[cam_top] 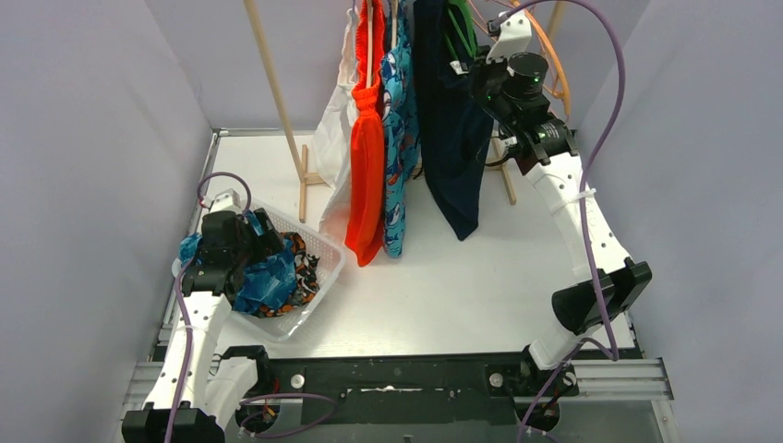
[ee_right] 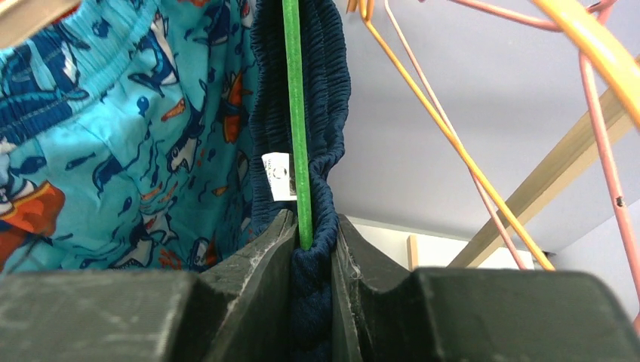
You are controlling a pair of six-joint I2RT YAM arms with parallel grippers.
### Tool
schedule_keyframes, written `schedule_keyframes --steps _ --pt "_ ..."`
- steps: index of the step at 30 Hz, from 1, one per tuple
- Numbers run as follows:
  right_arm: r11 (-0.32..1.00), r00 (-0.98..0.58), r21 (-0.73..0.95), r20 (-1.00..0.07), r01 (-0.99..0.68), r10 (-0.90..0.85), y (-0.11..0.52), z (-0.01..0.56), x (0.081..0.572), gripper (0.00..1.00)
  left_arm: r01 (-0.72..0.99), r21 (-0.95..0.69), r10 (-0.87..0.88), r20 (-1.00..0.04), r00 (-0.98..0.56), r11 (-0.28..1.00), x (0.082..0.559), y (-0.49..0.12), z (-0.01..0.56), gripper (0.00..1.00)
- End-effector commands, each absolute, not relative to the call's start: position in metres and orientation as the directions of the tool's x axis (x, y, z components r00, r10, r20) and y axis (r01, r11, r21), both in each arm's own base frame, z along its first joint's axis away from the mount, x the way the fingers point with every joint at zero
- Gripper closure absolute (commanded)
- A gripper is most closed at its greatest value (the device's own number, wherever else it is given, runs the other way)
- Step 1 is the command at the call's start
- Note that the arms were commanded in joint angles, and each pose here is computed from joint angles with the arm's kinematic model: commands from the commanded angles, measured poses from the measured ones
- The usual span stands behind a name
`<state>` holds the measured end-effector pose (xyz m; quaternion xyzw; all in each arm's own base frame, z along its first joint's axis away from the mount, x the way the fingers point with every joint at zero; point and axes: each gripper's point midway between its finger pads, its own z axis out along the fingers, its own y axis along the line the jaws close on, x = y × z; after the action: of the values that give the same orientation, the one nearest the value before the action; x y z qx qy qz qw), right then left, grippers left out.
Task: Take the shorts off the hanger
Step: Pick up the hanger from the clothes rod.
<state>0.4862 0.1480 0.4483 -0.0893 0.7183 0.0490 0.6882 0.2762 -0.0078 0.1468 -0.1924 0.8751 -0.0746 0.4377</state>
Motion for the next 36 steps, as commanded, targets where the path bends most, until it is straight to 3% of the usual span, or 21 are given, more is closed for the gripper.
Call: schedule_keyframes --steps 1,7,13,22,36 --pt "0.976 0.332 0.069 -0.933 -0.209 0.137 0.134 0.577 0.448 1.0 -0.247 -0.306 -0.391 -0.781 -0.487 0.919 0.284 -0.007 0.169 0.16" --pt "0.973 0.333 0.088 -0.93 -0.215 0.158 0.134 0.581 0.445 1.0 -0.244 -0.307 -0.39 -0.78 -0.489 0.92 0.284 -0.007 0.168 0.16" --pt "0.978 0.222 0.113 -0.963 -0.178 0.151 0.126 0.552 0.435 1.0 -0.244 -0.307 -0.39 -0.786 -0.48 0.92 0.284 -0.007 0.171 0.16" --pt "0.957 0.069 0.077 -0.993 -0.28 0.1 0.132 0.507 0.378 1.0 -0.244 -0.306 -0.388 -0.789 -0.476 0.92 0.284 -0.006 0.172 0.16" --pt "0.92 -0.334 0.281 -0.925 -0.275 0.183 0.114 0.333 0.26 1.0 -0.207 -0.33 -0.389 -0.808 -0.442 0.921 0.283 -0.011 0.185 0.16"
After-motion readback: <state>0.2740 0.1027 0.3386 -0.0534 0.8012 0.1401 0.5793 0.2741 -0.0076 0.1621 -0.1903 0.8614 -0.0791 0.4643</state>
